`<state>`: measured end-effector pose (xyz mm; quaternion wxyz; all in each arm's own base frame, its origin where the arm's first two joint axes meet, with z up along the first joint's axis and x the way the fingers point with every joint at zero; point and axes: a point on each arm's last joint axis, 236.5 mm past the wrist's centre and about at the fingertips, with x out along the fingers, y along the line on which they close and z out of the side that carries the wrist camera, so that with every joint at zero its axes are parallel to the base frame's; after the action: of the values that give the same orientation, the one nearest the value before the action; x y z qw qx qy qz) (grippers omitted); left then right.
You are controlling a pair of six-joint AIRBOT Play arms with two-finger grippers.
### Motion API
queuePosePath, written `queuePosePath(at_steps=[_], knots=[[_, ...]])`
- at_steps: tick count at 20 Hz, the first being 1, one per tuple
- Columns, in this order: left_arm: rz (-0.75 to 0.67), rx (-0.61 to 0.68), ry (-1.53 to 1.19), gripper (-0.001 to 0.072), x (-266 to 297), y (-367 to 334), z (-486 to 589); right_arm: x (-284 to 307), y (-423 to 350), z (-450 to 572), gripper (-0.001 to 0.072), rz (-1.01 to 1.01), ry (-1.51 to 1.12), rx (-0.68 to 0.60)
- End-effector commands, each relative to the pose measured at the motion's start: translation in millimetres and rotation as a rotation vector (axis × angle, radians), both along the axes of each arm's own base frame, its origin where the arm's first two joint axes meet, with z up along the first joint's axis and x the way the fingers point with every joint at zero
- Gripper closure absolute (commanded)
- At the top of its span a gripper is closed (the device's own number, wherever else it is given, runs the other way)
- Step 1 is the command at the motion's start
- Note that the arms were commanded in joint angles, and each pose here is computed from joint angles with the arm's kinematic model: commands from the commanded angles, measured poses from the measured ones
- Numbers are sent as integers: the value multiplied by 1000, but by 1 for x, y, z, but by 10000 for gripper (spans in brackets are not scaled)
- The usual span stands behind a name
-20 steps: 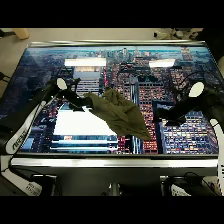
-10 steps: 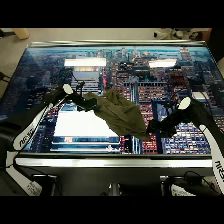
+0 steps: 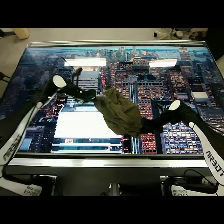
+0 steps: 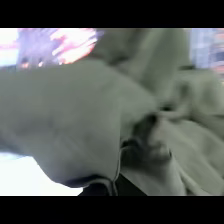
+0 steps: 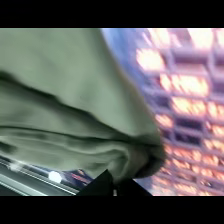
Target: Fold the shirts.
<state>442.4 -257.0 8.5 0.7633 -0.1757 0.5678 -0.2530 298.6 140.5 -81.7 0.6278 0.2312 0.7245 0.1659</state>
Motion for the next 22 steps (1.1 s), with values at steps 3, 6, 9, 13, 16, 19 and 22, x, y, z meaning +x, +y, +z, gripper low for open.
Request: queuePosePath(at_steps=[3,6,9,13,16,19,22], knots=[[-66,-89,-574,676,-2,7,229,82,-13,199,694,101,-621,-63],[-14,-103,-1049,676,-60,44,412,65,-50,408,694,38,-1209,-261],[164,-52,-1277,676,-134,107,504,-25,-78,568,693,-170,-1689,-316],[162,-64,-1275,676,-180,118,512,-80,-76,613,693,-285,-1826,-197],[141,37,-1182,676,-161,121,480,-46,-73,586,693,-250,-1719,-216],[183,192,-1084,676,-118,137,442,10,-73,528,693,-183,-1514,-269],[120,354,-802,676,-72,138,344,100,-78,448,692,-144,-1296,-324]])
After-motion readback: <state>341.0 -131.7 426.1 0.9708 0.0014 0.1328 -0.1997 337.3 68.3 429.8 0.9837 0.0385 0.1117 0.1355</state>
